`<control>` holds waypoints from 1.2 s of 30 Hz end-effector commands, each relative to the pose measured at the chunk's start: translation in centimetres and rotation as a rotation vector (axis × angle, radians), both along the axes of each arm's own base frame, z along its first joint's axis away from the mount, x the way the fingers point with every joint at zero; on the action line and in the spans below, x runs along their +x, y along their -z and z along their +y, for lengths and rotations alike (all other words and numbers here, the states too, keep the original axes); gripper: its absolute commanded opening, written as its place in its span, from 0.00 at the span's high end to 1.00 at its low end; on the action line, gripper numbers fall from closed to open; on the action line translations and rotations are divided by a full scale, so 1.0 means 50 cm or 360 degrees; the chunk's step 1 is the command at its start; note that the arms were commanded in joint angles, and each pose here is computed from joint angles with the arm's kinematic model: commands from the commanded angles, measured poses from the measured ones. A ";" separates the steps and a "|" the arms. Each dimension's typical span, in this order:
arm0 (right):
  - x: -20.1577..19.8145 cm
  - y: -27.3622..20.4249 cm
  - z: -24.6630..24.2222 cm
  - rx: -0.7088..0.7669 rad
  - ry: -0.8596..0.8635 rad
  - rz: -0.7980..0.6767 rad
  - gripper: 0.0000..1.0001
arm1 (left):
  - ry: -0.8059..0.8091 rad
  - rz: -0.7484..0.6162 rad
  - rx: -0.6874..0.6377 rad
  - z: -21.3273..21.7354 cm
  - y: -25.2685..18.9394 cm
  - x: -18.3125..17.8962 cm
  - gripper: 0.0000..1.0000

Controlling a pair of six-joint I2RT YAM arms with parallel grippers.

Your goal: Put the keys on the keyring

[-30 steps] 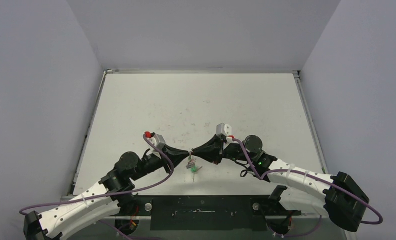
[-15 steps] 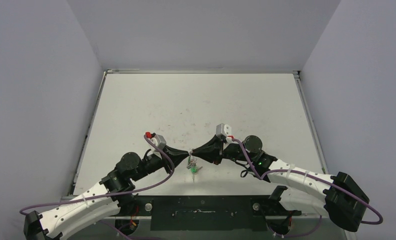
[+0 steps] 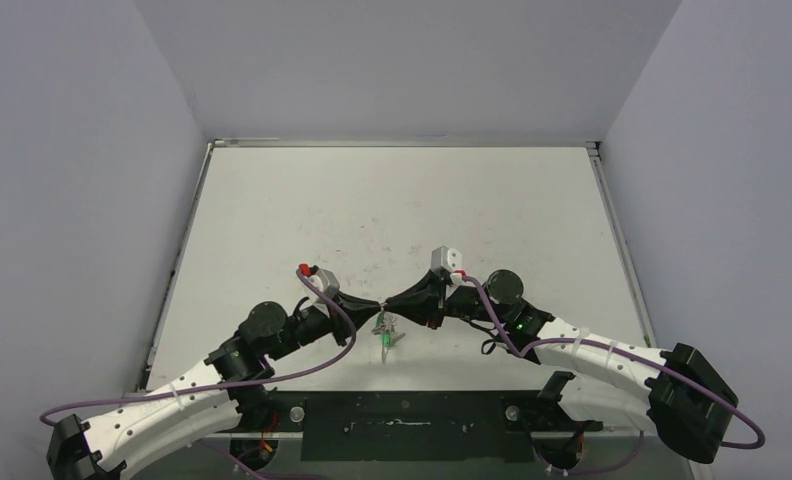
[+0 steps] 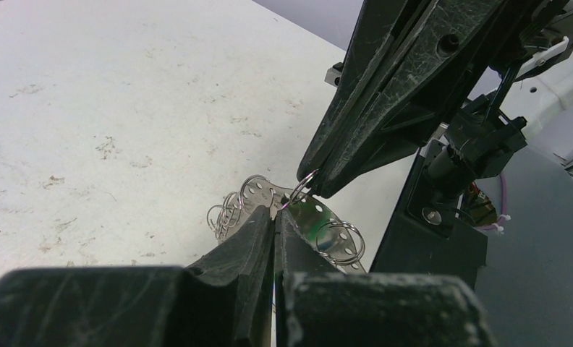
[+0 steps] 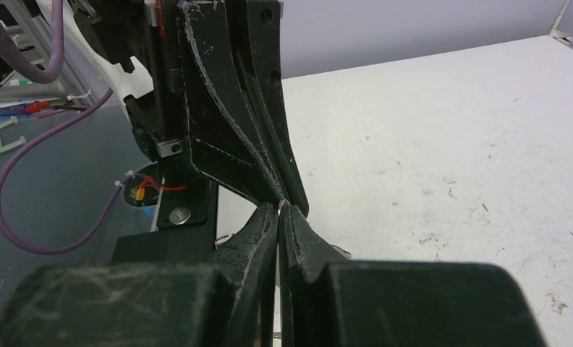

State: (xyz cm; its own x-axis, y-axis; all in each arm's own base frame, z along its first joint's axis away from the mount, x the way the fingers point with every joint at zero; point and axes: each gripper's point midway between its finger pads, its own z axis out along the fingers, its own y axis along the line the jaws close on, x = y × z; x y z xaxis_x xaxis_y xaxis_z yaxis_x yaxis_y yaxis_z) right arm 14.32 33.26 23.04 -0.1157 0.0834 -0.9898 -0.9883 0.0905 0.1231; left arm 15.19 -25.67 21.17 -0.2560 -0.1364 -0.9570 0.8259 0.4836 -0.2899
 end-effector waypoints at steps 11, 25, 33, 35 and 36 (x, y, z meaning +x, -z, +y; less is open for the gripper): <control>-0.017 -0.101 0.002 0.0257 -0.0075 -0.0192 1.00 | 0.0017 -0.0016 0.0111 -0.001 0.042 0.003 1.00; -0.028 -0.106 0.006 0.0289 -0.0132 -0.0185 1.00 | 0.0056 0.0001 0.0188 -0.005 0.066 -0.001 1.00; -0.038 -0.111 0.005 0.0316 -0.0174 -0.0186 1.00 | 0.0059 -0.0012 0.0198 -0.008 0.068 0.001 1.00; -0.043 -0.117 0.004 0.0333 -0.0196 -0.0195 1.00 | 0.0056 -0.0015 0.0199 -0.007 0.071 0.002 1.00; -0.046 -0.120 0.004 0.0343 -0.0206 -0.0199 1.00 | 0.0055 -0.0013 0.0202 -0.007 0.073 0.002 1.00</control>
